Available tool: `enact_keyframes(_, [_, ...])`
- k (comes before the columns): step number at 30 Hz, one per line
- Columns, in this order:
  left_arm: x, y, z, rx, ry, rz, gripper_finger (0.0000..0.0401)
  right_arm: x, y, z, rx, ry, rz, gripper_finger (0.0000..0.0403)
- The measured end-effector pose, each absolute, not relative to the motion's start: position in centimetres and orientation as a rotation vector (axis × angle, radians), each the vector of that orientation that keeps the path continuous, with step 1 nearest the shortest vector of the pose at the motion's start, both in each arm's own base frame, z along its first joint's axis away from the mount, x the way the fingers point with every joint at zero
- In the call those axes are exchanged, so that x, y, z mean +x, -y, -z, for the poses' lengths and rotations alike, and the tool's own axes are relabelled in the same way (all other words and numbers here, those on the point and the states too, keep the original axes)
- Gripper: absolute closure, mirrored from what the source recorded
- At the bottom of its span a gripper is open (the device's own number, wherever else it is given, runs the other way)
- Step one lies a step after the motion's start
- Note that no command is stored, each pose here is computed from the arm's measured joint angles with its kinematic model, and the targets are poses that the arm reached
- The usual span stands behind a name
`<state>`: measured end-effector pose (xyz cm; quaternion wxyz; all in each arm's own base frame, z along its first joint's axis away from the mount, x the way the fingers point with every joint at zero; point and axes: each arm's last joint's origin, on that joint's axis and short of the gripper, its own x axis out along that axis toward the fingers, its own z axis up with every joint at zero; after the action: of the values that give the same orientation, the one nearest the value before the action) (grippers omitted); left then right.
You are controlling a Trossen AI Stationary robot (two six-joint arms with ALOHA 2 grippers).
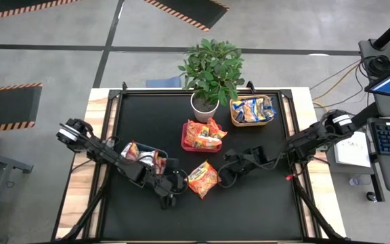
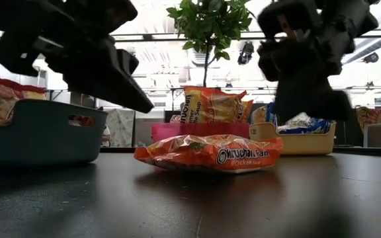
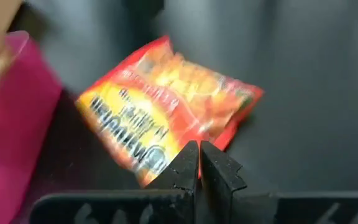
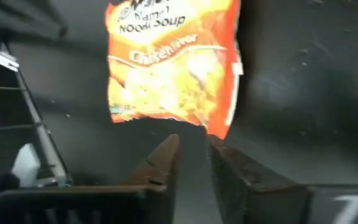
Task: Sort Maruchan noodles
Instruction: Put the orange noodle pack into the red bin
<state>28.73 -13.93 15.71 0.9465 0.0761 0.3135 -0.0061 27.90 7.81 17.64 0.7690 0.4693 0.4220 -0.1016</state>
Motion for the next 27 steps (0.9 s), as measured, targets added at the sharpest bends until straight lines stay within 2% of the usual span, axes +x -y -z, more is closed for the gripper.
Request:
enact_keyframes(11, [29.4, 14.1, -14.4, 0.106, -0.641, 0.071, 0.0401, 28.4, -7.9, -16.0, 1.007, -0.949, 0.244, 0.0173])
enact_keyframes(16, [29.4, 14.0, -13.9, 0.096, -0.648, 0.081, 0.0401, 29.2, -8.2, -15.5, 1.018, -0.933, 0.231, 0.0112])
enact_keyframes(21, [29.6, 13.5, -13.0, 0.084, -0.650, 0.067, 0.0401, 29.5, -8.2, -14.8, 1.006, -0.923, 0.217, 0.0076])
enact_keyframes(27, [29.8, 12.9, -12.2, 0.061, -0.640, 0.053, 0.0401, 29.9, -8.1, -13.5, 0.972, -0.926, 0.211, 0.0063])
